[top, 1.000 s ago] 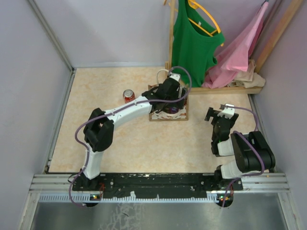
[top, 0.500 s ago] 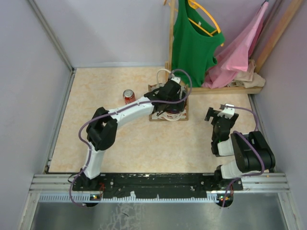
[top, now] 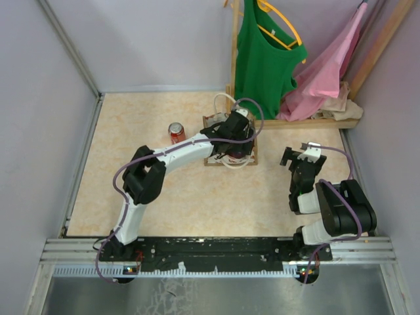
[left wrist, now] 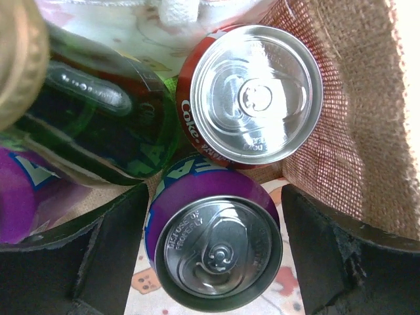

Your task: Take the beverage out of the canvas bag

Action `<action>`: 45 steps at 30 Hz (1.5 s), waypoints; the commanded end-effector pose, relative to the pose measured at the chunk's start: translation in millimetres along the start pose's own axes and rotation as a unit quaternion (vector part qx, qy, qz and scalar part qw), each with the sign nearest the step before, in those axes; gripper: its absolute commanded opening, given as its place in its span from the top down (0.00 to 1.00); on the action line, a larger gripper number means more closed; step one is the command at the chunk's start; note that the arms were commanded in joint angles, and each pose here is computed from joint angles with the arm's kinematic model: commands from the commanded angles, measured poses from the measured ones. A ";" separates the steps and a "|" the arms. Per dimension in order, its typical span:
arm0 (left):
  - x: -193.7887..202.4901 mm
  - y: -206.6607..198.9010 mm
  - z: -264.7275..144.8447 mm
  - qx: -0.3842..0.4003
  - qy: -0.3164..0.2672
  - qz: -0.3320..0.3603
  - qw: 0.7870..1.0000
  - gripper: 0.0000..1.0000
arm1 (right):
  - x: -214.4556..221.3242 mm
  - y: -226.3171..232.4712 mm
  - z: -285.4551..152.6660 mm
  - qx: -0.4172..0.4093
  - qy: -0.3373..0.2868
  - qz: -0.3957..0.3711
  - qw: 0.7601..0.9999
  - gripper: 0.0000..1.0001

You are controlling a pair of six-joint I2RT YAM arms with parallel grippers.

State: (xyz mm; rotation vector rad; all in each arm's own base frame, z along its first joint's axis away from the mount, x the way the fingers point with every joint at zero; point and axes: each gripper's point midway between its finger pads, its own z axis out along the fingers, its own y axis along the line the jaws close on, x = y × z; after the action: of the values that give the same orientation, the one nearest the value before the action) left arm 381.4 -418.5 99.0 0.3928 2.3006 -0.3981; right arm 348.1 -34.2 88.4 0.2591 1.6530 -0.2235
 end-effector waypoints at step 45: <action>-159.8 -19.6 -186.5 0.073 -0.153 0.140 0.976 1.00 | -21.4 1.4 5.7 0.001 -0.035 0.014 0.999 0.01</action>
State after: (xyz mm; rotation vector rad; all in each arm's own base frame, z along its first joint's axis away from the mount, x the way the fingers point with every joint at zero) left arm 359.6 -415.7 229.6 0.7953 2.1308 -0.4508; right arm 348.1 -34.2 88.4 0.2591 1.6530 -0.2235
